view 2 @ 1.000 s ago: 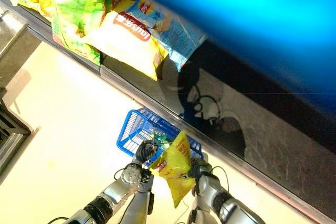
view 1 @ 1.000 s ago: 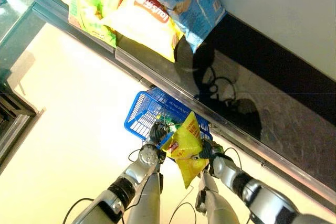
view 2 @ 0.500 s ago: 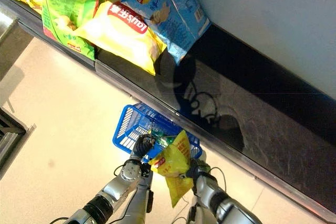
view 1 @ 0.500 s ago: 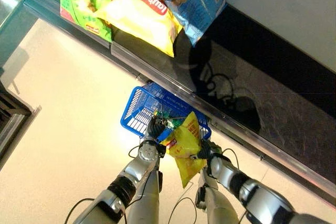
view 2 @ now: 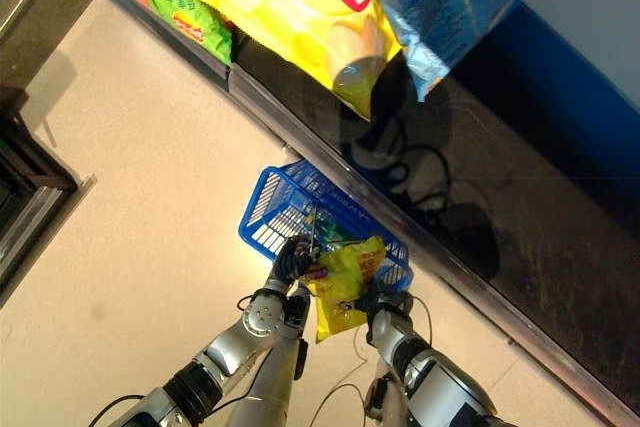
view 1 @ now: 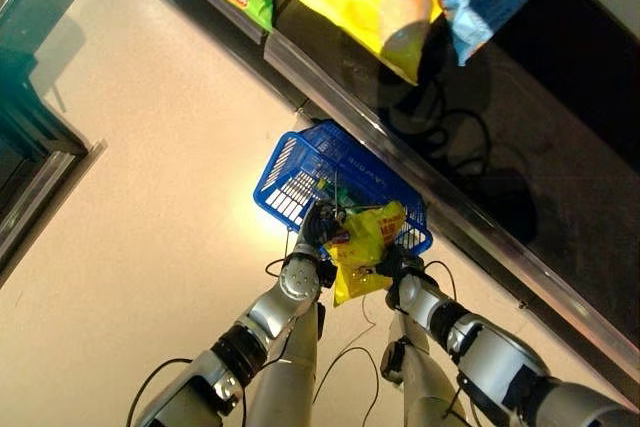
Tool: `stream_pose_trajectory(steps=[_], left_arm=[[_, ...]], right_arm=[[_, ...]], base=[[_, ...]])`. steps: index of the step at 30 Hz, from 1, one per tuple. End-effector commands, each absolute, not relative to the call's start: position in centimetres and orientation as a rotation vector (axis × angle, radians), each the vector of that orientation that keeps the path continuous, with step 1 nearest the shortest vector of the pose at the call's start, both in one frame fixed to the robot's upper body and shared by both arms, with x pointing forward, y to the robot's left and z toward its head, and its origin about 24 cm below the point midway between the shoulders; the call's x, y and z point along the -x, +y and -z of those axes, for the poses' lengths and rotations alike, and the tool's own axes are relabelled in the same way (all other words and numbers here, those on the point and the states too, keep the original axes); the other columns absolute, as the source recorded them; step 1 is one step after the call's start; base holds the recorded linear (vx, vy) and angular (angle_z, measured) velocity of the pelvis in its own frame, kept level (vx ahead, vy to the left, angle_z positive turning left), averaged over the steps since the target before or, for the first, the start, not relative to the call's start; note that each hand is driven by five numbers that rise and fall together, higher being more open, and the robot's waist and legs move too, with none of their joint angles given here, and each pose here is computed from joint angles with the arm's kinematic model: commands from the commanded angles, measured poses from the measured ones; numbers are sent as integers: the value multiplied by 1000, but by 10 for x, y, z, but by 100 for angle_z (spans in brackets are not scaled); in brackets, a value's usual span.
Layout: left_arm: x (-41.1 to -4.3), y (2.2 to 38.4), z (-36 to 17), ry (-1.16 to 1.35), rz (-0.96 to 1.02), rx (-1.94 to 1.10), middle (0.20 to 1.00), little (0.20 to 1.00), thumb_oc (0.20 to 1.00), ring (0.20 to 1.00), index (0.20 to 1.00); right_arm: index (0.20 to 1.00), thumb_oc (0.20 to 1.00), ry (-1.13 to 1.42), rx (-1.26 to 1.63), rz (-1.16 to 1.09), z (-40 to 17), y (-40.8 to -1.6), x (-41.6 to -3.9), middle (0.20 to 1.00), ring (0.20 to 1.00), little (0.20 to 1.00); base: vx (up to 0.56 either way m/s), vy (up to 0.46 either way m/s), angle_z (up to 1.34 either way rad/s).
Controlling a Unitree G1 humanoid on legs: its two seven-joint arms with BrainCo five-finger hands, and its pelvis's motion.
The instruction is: Pick up the snacks into the basket
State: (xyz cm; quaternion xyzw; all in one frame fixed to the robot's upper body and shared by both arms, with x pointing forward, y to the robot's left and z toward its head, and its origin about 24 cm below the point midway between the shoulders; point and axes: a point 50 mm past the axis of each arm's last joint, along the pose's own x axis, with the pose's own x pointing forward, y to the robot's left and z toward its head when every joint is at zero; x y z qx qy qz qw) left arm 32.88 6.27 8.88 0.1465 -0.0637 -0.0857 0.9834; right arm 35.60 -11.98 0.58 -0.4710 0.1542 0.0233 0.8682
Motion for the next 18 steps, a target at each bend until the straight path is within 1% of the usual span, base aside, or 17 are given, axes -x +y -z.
stream_pose_trajectory(steps=[1,2,3,4,7,11,12,13,14,15,17,18], left_arm=[[-297,-21,-171,-417,440,69,200,200,200,200,200],[-295,-22,-172,-418,448,74,200,200,200,200,200],[-294,-23,-172,-417,451,84,200,200,200,200,200],[-294,-24,-172,-410,456,92,200,200,200,200,200],[-293,-26,-174,-414,465,100,200,200,200,200,200],[-290,-28,-174,-415,480,109,200,200,200,200,200],[-288,-29,-174,-412,494,113,200,200,200,200,200],[-288,-30,-173,-406,498,121,200,200,200,200,200],[-288,-31,-174,-401,500,136,200,200,200,200,200],[-289,-29,-168,-367,483,144,200,200,200,200,200],[-290,-29,-170,-373,484,143,200,200,200,200,200],[-287,-29,-162,-348,496,147,200,200,200,200,200]], right_arm=[[200,200,55,835,118,-105,-114,-405,200,200,200],[200,200,40,831,132,-108,-114,-406,200,200,200],[536,536,38,785,156,-109,-115,-406,536,536,536],[1000,1000,26,740,172,-111,-115,-406,1000,1000,1000],[1000,1000,50,705,153,-109,-115,-406,1000,1000,1000],[1000,1000,37,771,147,-112,-115,-407,1000,1000,1000],[1000,1000,45,751,142,-112,-115,-407,1000,1000,1000],[1000,1000,69,639,144,-111,-115,-408,1000,1000,1000],[1000,1000,111,398,161,-110,-115,-407,1000,1000,1000],[1000,1000,152,235,290,-105,-134,-405,1000,1000,1000],[1000,1000,147,234,290,-107,-134,-406,1000,1000,1000],[1000,1000,107,376,323,-114,-144,-408,1000,1000,1000]], base=[[14,64,7],[31,47,6],[38,54,9],[22,47,9],[14,20,2],[6,14,4],[0,0,0],[0,0,0],[16,34,3],[-1,34,3],[-3,24,8],[3,33,13]])
